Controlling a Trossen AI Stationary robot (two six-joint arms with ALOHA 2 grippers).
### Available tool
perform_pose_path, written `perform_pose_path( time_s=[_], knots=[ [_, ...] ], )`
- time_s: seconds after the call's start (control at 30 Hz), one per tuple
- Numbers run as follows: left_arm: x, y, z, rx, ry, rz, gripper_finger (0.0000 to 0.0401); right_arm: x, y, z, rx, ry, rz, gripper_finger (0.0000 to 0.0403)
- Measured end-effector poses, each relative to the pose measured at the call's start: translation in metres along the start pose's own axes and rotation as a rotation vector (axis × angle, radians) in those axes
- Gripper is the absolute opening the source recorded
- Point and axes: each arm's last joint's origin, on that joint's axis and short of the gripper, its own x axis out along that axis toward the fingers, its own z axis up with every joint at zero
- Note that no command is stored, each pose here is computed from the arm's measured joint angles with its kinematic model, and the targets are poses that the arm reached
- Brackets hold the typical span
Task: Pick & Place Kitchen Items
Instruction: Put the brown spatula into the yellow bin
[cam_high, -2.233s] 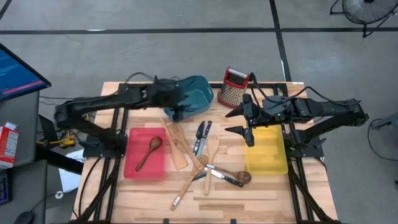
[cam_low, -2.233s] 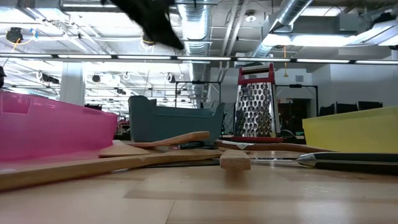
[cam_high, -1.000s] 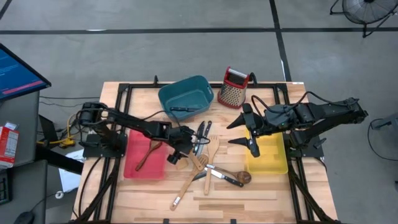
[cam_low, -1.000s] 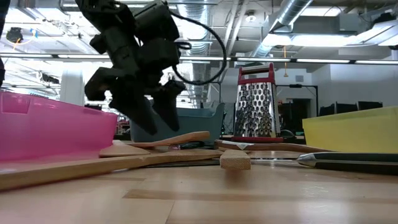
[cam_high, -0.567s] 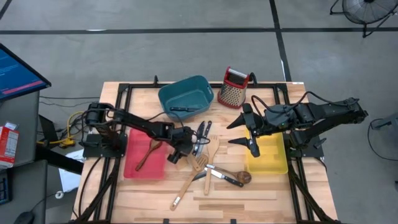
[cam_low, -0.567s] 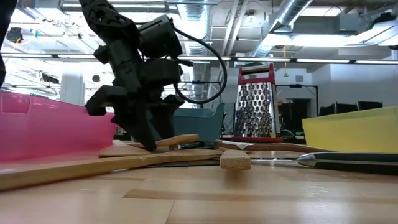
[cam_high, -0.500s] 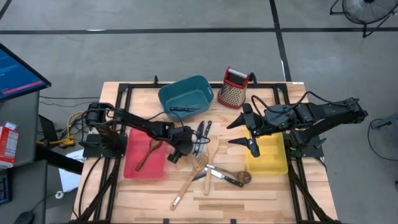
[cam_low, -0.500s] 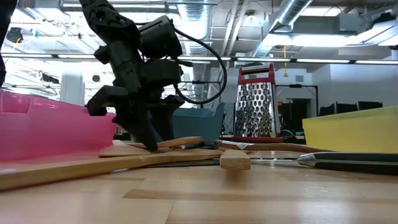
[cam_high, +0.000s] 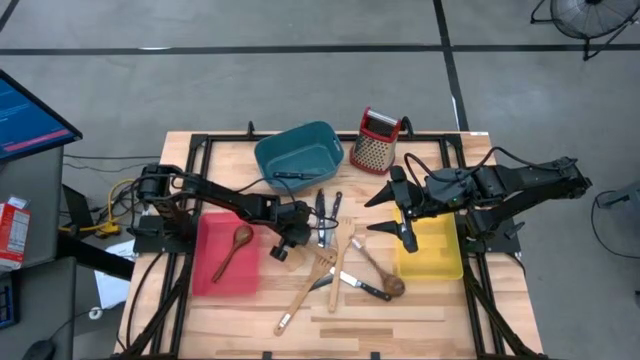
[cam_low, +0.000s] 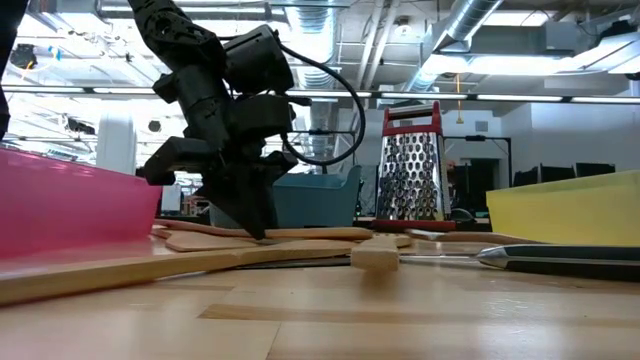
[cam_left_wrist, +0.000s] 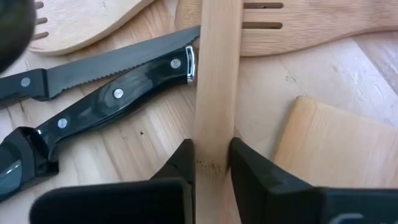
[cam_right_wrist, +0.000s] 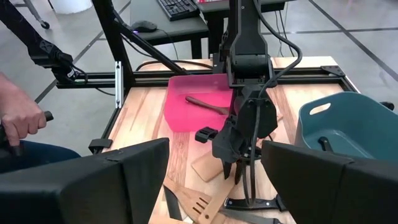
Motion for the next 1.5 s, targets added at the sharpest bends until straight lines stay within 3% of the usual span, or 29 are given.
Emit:
perform_pose_path(
  time_s=[0.2, 0.4, 0.6, 0.8, 0.97, 1.1, 1.2, 1.5],
  knots=[
    [-0.006, 0.002, 0.004, -0.001, -0.023, 0.022, 0.0044, 0.0, 0.0, 0.0, 0.018, -0.001, 0.0, 0.0266],
    [-0.039, 0.012, 0.026, 0.009, -0.145, 0.116, 0.0041, 0.0, 0.0, 0.0, 0.019, -0.003, 0.0, 0.0266],
    [-0.101, 0.021, 0.039, -0.071, -0.338, 0.228, 0.0037, 0.0, 0.0, 0.0, 0.019, -0.004, 0.001, 0.0266],
    [-0.177, 0.022, 0.039, -0.137, -0.564, 0.353, 0.0002, 0.0, 0.0, 0.001, 0.017, -0.008, 0.0, 0.0266],
    [-0.21, 0.016, 0.035, -0.129, -0.657, 0.406, 0.0006, 0.0, 0.0, 0.001, 0.017, -0.008, -0.001, 0.0266],
    [-0.203, 0.017, 0.036, -0.118, -0.637, 0.386, 0.0023, 0.0, 0.0, 0.001, 0.016, -0.005, -0.001, 0.0266],
    [-0.181, 0.019, 0.039, -0.057, -0.594, 0.31, 0.005, 0.0, 0.0, 0.001, 0.017, -0.005, -0.001, 0.0266],
    [-0.091, 0.014, 0.042, 0.043, -0.38, 0.087, 0.0186, 0.0, 0.0, 0.0, 0.018, -0.003, 0.003, 0.0266]
  ],
)
